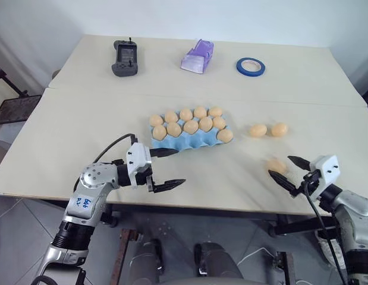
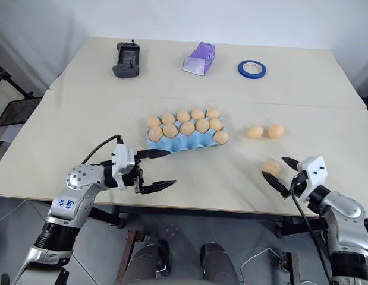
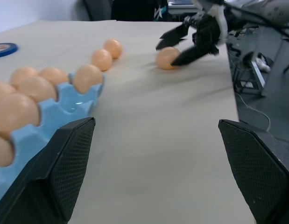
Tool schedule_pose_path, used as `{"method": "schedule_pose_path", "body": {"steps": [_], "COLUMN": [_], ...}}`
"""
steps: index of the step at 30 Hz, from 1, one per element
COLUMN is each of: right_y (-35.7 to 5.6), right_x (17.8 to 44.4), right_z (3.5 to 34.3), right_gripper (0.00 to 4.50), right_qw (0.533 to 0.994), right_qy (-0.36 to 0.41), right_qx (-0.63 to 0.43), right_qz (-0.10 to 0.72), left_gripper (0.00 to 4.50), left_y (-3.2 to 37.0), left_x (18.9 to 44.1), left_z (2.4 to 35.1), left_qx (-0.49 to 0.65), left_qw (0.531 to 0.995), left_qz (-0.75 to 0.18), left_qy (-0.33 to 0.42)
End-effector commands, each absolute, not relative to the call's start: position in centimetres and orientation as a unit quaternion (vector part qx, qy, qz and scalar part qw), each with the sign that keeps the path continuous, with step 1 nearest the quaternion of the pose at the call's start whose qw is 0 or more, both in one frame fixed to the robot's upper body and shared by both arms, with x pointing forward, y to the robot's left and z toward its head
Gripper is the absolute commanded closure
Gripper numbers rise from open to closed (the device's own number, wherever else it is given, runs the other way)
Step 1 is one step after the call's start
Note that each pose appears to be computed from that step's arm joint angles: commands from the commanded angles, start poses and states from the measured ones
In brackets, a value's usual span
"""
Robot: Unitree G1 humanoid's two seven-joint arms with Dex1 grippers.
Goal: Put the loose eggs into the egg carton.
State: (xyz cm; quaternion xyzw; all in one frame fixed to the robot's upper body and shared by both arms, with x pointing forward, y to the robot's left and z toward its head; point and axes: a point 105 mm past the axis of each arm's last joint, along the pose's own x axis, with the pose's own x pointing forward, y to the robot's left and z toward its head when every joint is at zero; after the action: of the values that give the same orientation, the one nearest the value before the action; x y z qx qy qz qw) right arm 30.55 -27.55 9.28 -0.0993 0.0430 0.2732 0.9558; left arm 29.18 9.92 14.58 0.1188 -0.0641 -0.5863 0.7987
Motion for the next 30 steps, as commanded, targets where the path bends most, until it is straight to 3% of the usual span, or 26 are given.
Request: {"method": "schedule_pose_path", "body": {"steps": [1,7,9,20,27,30], "right_y": [-27.1,-25.5,-24.1,-11.6,-8.8,-8.7], "right_x": [31.2,32.4,32.8,36.2,38.0,38.4], "right_z": [9.4,10.1,10.9,16.8,17.6,17.4], "right_gripper": [0.58,2.58,2.79,2.79,2.79,1.79], "right_qw": [0.951,0.944,0.938,0.894,0.895,0.899], "right_qy": [0.031,0.008,-0.007,-0.093,-0.102,-0.098], "right_qx": [-0.109,-0.115,-0.112,-0.132,-0.112,-0.107], "right_qz": [0.286,0.309,0.327,0.418,0.419,0.413], "left_gripper": [0.00,0.00,0.00,0.00,0.00,0.00], "left_y": [10.3,11.4,11.9,16.8,17.0,17.3], "left_x": [28.7,28.5,28.6,29.1,28.7,28.7], "left_z": [15.9,15.5,15.4,14.0,14.2,14.5], "left_qx": [0.126,0.127,0.127,0.109,0.122,0.124], "left_qw": [0.801,0.819,0.828,0.890,0.893,0.897], "left_qz": [-0.578,-0.555,-0.541,-0.440,-0.430,-0.420], "left_qy": [-0.088,-0.079,-0.077,-0.048,-0.050,-0.055]}}
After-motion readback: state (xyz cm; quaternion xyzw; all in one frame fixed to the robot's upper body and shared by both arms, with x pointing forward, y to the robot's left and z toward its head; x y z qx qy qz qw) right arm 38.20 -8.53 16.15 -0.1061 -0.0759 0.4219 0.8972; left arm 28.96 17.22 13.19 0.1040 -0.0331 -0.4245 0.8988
